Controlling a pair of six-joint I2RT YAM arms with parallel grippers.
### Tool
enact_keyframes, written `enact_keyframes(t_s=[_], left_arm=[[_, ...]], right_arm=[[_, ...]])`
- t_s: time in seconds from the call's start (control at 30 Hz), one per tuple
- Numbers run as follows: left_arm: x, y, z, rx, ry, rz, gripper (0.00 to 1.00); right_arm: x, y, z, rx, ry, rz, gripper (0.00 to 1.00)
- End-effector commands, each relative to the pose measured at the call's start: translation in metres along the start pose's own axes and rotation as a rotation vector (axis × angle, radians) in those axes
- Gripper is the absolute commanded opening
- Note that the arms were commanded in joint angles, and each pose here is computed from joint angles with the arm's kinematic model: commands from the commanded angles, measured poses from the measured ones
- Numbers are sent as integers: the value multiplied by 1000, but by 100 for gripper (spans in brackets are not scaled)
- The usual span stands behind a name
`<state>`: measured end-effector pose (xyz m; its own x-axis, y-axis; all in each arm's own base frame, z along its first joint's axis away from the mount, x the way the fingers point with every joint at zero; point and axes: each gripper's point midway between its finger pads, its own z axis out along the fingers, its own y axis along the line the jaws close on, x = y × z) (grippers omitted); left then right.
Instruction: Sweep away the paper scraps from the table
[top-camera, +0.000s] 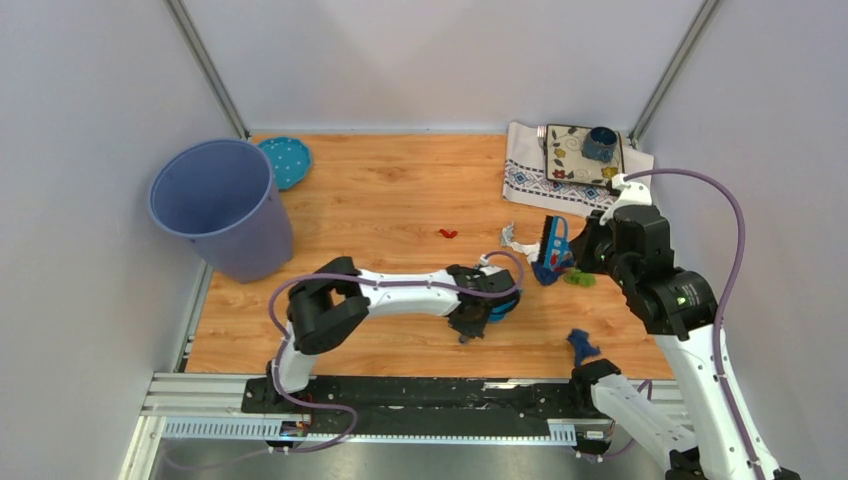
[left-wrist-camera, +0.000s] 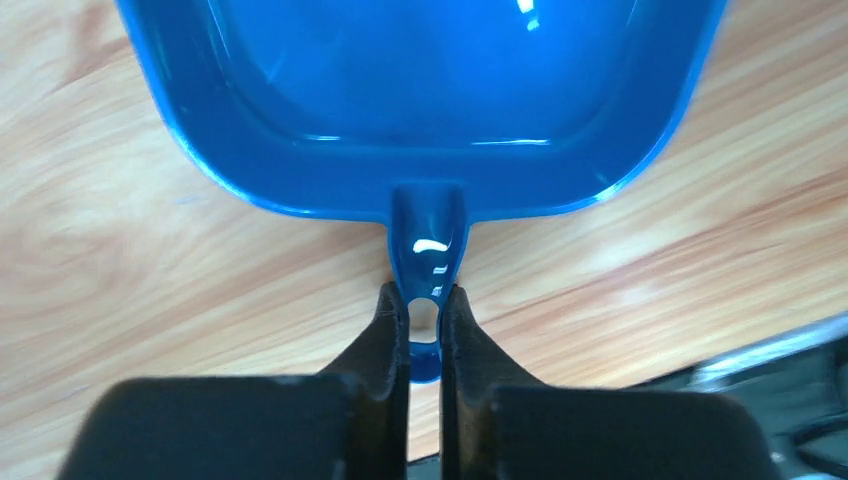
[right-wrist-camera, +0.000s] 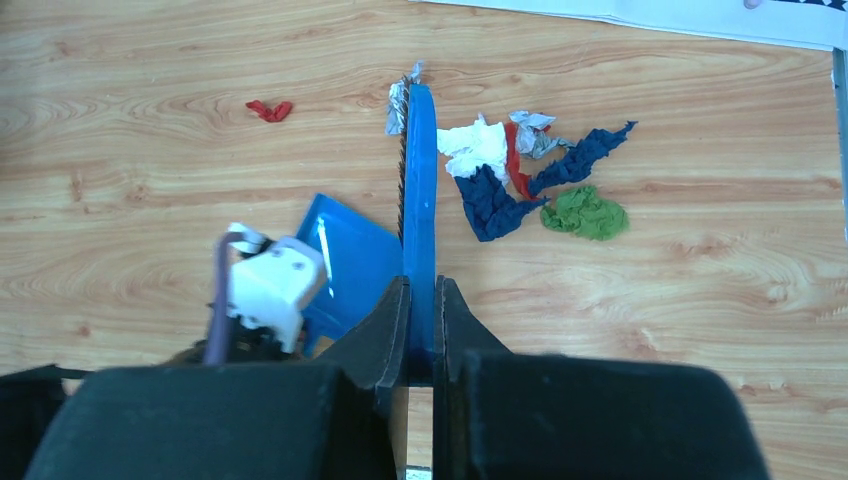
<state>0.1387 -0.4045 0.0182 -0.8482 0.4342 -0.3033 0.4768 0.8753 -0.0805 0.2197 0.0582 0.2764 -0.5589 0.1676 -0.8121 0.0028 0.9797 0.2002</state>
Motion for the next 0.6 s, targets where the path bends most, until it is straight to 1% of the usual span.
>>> enact_keyframes(t_s=[0.0,0.03,0.07,0.1,0.13,0.17,0.2,0.23,0.27,0.3,0.33,0.37,0.4,0.43,0.47,0.5,0.53,0.57], left_arm=[[21,58,-8,-41,8,-19,0],[10,63,-21,-11,-53,-33,0],[21,77,-18,-26,-47,-20,0],[17,83,-23,-24,-80,17,0],[4,89,-36,-30,-157,35,0],[3,99,-38,-51,-182,62,0],[-3,108,-44,-70,-217,143,0],[-17,116,-56,-90,-291,165,0],[-15,126,-58,-112,-300,205,0],[-16,133,-61,-118,-305,316,0],[-19,135,-69,-83,-328,350,0],[-6,146,-64,-80,-297,390,0],[-2,154,-65,-70,-291,465,0],[-1,164,-70,-50,-298,463,0],[13,176,-64,-47,-262,546,0],[19,185,-62,-49,-249,574,0],[20,194,-67,-37,-263,594,0],[31,206,-62,-52,-241,664,0]], right_arm=[[-6,4,-6,-31,-35,1,0],[-7,6,-6,-40,-38,-2,0],[-6,8,-6,-54,-37,-2,0],[-8,10,-5,-63,-42,-2,0],[-8,11,-5,-68,-40,-2,0],[-8,14,-4,-83,-36,-4,0],[-8,17,-4,-96,-35,-4,0],[-9,18,-3,-103,-33,-7,0],[-10,19,-3,-102,-29,-2,0],[-7,16,-3,-86,-14,1,0],[-14,13,-9,-60,-28,8,0],[-19,-3,-10,35,-40,16,0],[-10,-18,-11,118,16,1,0],[-14,-28,-16,175,12,-6,0],[-24,-44,-25,269,-19,-11,0],[-19,-54,-29,326,10,-32,0],[-21,-64,-33,378,10,-30,0],[-23,-73,-38,428,5,-33,0]])
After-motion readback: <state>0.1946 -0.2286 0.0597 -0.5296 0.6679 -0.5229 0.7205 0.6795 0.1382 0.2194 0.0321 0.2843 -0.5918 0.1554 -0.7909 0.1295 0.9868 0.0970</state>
